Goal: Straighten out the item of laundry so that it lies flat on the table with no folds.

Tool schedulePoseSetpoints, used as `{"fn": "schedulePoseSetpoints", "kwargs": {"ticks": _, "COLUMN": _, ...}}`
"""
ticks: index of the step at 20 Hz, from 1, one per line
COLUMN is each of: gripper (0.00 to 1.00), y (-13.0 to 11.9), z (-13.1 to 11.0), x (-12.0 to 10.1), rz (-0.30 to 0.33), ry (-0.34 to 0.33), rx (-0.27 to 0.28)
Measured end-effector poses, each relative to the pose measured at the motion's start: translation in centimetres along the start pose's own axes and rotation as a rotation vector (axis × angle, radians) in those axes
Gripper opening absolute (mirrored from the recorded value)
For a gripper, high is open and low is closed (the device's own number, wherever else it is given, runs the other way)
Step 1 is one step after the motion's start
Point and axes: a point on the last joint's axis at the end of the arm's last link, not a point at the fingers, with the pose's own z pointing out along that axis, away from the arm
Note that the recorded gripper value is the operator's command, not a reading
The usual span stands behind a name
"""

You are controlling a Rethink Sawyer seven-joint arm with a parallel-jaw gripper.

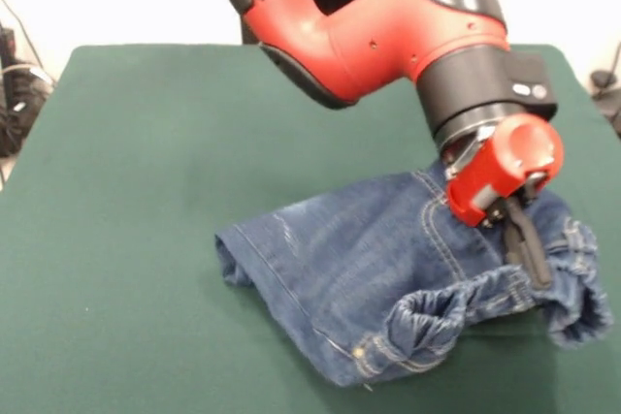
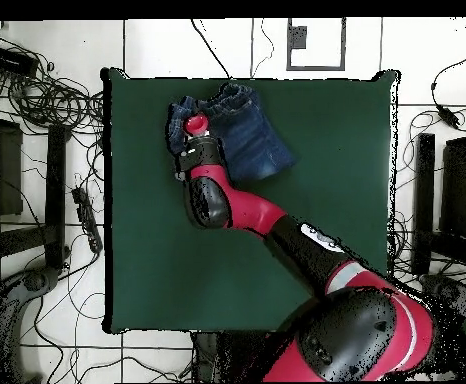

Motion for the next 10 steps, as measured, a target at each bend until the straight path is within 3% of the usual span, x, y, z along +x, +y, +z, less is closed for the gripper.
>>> {"fn": "schedulePoseSetpoints", "kwargs": {"ticks": 3, "gripper": 0.0, "y": 1.3, "z": 0.1, "x": 0.9, "rz": 0.016, "ry": 0.007, "rx": -0.048}}
{"fn": "schedulePoseSetpoints", "kwargs": {"ticks": 10, "gripper": 0.0, "y": 3.0, "z": 0.4, "x": 2.8, "rz": 0.069, "ry": 0.008, "rx": -0.101}}
